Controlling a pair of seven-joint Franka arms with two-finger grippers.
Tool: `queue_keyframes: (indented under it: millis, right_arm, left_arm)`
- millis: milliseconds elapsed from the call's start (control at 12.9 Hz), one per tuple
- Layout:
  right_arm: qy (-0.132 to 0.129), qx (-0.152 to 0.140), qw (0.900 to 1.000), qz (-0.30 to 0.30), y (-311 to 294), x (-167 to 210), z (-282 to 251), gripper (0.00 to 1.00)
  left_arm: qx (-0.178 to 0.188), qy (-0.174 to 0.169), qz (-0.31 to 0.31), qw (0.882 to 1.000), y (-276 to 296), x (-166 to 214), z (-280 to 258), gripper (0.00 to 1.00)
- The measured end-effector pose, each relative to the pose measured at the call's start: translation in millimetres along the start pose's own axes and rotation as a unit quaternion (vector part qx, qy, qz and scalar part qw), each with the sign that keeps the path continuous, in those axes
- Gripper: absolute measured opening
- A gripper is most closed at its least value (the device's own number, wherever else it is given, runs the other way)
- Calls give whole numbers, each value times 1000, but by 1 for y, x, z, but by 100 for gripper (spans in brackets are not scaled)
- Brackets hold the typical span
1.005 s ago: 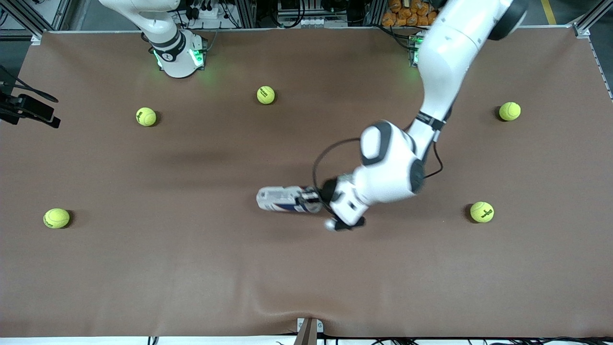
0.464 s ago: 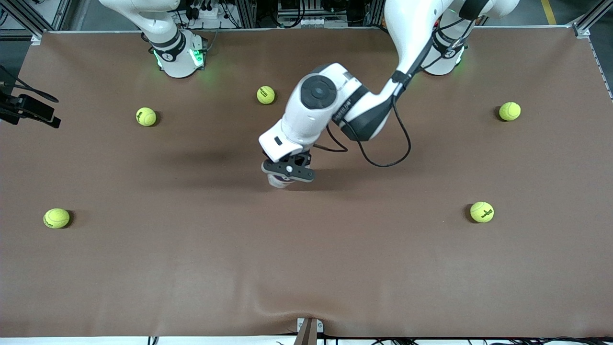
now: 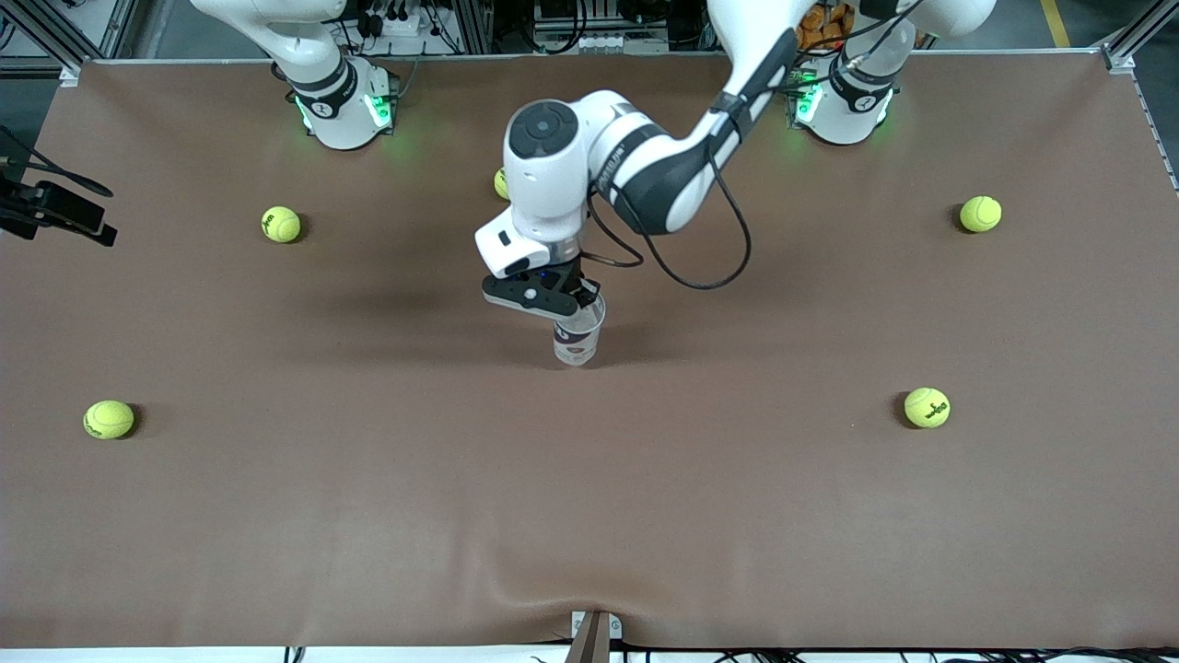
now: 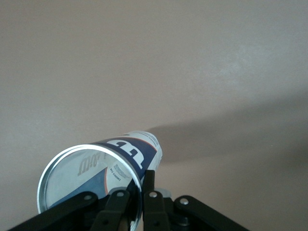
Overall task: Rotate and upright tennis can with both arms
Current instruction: 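Lift and rotate the can upright with the left gripper, then set the can down upright and open the left gripper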
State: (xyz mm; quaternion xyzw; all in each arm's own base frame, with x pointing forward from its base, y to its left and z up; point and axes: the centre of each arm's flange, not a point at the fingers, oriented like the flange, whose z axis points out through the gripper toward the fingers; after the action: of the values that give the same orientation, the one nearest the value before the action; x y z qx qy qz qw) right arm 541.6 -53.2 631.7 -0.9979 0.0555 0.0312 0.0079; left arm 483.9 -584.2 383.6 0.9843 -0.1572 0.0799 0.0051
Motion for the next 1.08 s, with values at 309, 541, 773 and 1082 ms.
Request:
queue_keyframes:
  millis: [309,541,773,1082]
  right_arm:
    - [0,0,1000,0,0,0,0,100]
    - [0,0,1000,0,0,0,0,100]
    - [0,0,1000,0,0,0,0,100]
    - [0,0,1000,0,0,0,0,100]
  left_arm:
    - [28,-2,21,999,4,-6,21,5]
    - [33,-5,35,999,3,-7,30,26]
    - [29,2,34,999,3,-3,20,61]
    - [9,32,2,999,-32,20,-55,100]
